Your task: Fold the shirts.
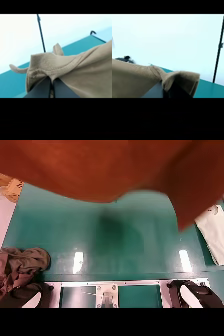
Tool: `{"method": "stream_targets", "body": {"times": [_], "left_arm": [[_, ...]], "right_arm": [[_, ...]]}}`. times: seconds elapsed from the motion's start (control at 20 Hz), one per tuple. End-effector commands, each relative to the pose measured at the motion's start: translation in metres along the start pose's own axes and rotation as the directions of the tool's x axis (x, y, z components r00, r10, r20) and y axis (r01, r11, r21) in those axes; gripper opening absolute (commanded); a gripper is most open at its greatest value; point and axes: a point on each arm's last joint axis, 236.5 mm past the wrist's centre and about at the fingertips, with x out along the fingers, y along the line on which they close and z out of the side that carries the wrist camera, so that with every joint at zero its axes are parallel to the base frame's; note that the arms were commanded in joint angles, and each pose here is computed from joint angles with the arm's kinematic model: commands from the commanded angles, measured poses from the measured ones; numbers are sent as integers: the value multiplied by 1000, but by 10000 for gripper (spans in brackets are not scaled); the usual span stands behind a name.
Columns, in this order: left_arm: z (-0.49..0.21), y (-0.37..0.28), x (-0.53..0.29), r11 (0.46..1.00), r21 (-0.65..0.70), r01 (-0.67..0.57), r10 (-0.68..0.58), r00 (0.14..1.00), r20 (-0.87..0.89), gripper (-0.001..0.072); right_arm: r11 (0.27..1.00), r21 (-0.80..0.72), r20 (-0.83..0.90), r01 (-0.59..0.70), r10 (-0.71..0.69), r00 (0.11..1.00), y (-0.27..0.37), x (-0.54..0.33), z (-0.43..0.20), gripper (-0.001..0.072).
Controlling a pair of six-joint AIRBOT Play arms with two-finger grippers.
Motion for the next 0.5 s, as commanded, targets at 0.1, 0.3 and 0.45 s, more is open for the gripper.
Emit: {"method": "stream_targets", "body": {"times": [0.1, 0.3, 0.45], "left_arm": [[-60, 26, 82, 997, -73, -15, 5, 989, -145, 24], [-164, 54, 201, 990, -139, -17, -33, 938, -345, 24], [-258, 49, 292, 954, -300, 26, -164, 880, -445, 24]], "right_arm": [[993, 99, -175, 58, -40, 984, -52, 47, -61, 19], [951, 269, -450, 151, -15, 893, -134, 129, -191, 19], [898, 318, -655, 305, -24, 755, -202, 169, -322, 19]]}}
